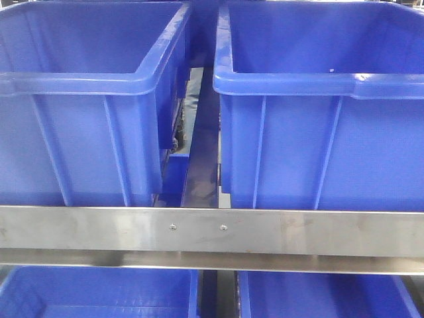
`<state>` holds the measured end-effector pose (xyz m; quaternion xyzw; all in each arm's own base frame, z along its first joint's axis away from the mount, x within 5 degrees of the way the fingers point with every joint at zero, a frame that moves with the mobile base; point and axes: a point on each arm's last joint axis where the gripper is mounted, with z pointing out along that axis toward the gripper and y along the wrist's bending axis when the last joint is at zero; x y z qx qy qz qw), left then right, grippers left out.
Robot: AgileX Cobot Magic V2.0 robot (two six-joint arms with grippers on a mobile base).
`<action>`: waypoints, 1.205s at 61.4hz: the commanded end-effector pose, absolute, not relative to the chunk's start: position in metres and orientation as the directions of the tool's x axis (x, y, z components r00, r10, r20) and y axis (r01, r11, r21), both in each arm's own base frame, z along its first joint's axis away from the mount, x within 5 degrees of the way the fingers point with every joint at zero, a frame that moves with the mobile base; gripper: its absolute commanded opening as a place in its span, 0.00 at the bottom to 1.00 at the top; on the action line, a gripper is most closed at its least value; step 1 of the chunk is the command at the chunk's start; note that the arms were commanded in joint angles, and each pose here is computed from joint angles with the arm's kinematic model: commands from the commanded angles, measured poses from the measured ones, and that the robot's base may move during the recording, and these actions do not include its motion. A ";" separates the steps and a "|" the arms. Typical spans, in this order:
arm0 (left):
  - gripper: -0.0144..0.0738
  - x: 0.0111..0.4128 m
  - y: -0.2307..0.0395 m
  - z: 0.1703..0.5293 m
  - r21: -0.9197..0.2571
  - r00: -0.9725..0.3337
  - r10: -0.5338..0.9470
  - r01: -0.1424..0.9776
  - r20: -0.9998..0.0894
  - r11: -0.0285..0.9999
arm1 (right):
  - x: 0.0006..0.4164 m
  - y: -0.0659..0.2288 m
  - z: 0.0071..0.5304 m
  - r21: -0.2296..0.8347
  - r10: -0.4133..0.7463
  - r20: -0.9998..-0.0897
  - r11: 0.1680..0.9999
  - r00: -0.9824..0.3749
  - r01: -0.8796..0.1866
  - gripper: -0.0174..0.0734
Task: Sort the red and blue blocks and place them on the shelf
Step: 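Open both grippers to release the cubes and raise the arms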
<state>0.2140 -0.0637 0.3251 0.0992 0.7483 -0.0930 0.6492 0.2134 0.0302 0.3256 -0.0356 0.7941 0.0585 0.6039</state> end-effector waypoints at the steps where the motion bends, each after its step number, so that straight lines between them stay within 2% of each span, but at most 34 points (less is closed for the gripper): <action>1: 0.30 0.231 -0.068 0.341 -0.006 -0.006 -0.004 0.249 -1.000 0.969 | 0.231 0.039 0.338 0.034 0.010 -0.989 0.987 -0.148 -0.160 0.25; 14: 0.31 0.262 -0.077 0.315 -0.006 -0.090 0.017 0.241 -0.996 0.971 | 0.254 0.059 0.315 0.033 -0.008 -0.983 0.975 -0.185 -0.219 0.26; 19: 0.38 0.265 -0.078 0.311 -0.007 -0.106 0.019 0.240 -0.994 0.971 | 0.257 0.061 0.313 0.033 -0.009 -0.983 0.974 -0.184 -0.224 0.26; 23: 0.48 0.266 -0.078 0.309 -0.007 -0.122 0.023 0.242 -0.992 0.970 | 0.258 0.061 0.311 0.033 -0.010 -0.982 0.974 -0.188 -0.224 0.29; 27: 0.65 0.266 -0.079 0.307 -0.007 -0.140 0.028 0.244 -0.990 0.970 | 0.258 0.061 0.311 0.033 -0.010 -0.982 0.974 -0.189 -0.224 0.37; 30: 0.79 0.266 -0.078 0.307 -0.009 -0.140 0.026 0.243 -0.990 0.970 | 0.258 0.061 0.311 0.033 -0.010 -0.982 0.974 -0.190 -0.224 0.49; 35: 0.91 0.266 -0.078 0.307 -0.009 -0.140 0.026 0.243 -0.990 0.970 | 0.258 0.061 0.311 0.033 -0.010 -0.982 0.974 -0.190 -0.224 0.66; 37: 0.93 0.266 -0.078 0.307 -0.009 -0.140 0.026 0.243 -0.990 0.970 | 0.258 0.061 0.311 0.033 -0.010 -0.982 0.974 -0.190 -0.224 0.73; 41: 0.92 0.266 -0.078 0.307 -0.009 -0.140 0.026 0.243 -0.990 0.970 | 0.258 0.061 0.311 0.033 -0.010 -0.982 0.974 -0.191 -0.223 0.84; 44: 0.91 0.266 -0.078 0.307 -0.009 -0.140 0.026 0.243 -0.990 0.970 | 0.258 0.061 0.311 0.033 -0.010 -0.982 0.974 -0.191 -0.223 0.86; 63: 0.80 0.260 -0.076 0.316 -0.011 -0.106 0.015 0.244 -0.994 0.970 | 0.253 0.058 0.319 0.034 -0.002 -0.987 0.976 -0.163 -0.217 0.86; 69: 0.70 0.252 -0.072 0.328 -0.014 -0.065 0.002 0.238 -0.998 0.971 | 0.246 0.052 0.329 0.034 0.006 -0.991 0.979 -0.135 -0.201 0.84; 74: 0.58 0.244 -0.068 0.339 -0.016 -0.025 -0.011 0.232 -1.000 0.973 | 0.238 0.044 0.338 0.034 0.014 -0.994 0.984 -0.112 -0.177 0.75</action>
